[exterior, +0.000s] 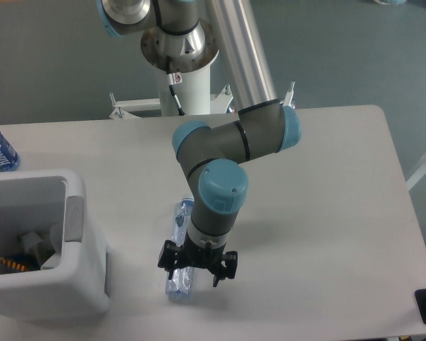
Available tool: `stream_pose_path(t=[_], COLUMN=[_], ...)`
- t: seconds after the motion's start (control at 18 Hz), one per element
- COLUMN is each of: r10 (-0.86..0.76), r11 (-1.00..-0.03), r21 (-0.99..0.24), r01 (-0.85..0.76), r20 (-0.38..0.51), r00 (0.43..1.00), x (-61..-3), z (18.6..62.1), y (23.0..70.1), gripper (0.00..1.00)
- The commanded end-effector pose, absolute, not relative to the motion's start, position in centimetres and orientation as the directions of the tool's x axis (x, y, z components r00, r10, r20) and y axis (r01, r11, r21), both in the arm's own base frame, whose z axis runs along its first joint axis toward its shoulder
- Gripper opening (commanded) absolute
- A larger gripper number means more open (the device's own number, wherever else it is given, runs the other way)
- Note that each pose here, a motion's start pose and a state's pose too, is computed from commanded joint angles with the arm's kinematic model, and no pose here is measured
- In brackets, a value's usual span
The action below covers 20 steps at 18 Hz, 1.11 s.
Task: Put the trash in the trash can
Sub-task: 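Lower the gripper around the bottle's cap end and close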
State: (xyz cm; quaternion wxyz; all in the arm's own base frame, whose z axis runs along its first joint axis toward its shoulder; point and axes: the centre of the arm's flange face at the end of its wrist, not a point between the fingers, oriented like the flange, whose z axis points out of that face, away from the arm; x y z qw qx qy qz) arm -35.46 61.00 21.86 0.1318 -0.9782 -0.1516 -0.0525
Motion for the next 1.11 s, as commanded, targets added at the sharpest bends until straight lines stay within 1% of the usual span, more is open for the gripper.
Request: stream_pose_path(t=[0.06, 0.17, 0.94, 1.11], r10=[0.286, 0.267, 0.262, 0.269], r11=[-0.926, -0.937, -0.939, -0.944], r21=[-0.218, -0.203, -0.203, -0.178], r01=[0.308, 0.284, 0.278, 0.277], r20=[0.127, 0.105, 0.101, 0.067], r00=[0.95, 0.958, 0.96, 0.961], x=[-35.4, -34.1, -33.4, -33.7], z=[20.8, 20.3, 18.6, 17.8], y=[61.0, 61.9, 62.6, 62.5], gripper=[1.0, 1.0, 1.0, 1.0])
